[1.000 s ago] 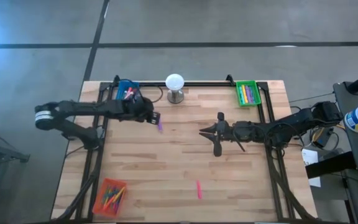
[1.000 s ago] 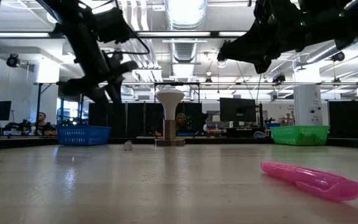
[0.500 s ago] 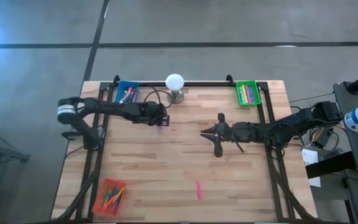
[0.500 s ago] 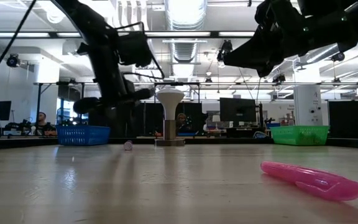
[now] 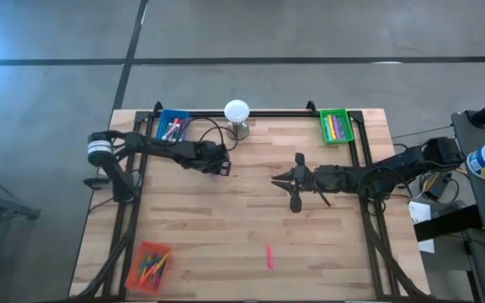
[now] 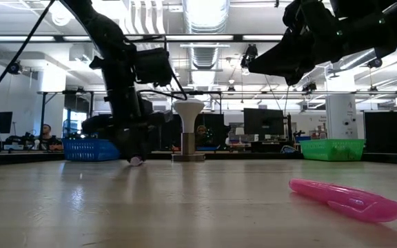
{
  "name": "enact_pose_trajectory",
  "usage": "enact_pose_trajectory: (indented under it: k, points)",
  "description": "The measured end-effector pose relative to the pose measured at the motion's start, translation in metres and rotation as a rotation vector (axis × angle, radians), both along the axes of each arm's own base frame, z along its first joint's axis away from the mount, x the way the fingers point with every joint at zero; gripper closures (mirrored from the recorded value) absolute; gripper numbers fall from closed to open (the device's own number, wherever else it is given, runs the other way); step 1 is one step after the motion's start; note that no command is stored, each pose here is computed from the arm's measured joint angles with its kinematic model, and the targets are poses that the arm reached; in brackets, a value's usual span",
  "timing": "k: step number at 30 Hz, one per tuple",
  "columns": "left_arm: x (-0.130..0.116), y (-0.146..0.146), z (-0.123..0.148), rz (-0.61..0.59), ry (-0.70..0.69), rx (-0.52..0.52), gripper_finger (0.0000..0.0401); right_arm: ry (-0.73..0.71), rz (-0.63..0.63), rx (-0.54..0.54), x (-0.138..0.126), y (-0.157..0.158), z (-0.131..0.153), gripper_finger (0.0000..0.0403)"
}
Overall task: Pick & Place Markers
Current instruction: Put the violet highlighter pen into the green bin
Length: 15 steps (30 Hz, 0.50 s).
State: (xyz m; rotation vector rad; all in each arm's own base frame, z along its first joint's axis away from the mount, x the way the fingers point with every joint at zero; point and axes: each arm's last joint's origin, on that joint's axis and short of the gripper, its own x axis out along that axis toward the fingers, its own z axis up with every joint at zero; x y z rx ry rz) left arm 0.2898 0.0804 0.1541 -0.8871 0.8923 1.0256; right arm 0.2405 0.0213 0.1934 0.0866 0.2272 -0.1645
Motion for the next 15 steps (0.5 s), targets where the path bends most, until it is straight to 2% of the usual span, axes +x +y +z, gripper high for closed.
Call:
enact_pose_trajectory:
  k: [3, 8, 12, 15]
  points:
    - [0.001, -0.003, -0.005, -0.031, 0.027, -0.012, 0.0265, -0.001, 0.000, 0.000, 0.000, 0.000, 0.000, 0.0349]
    - [0.001, -0.010, -0.008, -0.114, 0.083, 0.018, 0.0310, 0.002, -0.001, 0.000, 0.000, 0.000, -0.001, 0.0349]
    - [-0.004, -0.024, 0.005, -0.235, 0.093, 0.043, 0.0344, -0.002, -0.054, 0.032, -0.002, -0.002, -0.003, 0.0349]
    - [-0.005, -0.029, 0.022, -0.279, 0.011, 0.140, 0.0350, -0.007, -0.109, 0.083, -0.003, -0.005, -0.005, 0.0349]
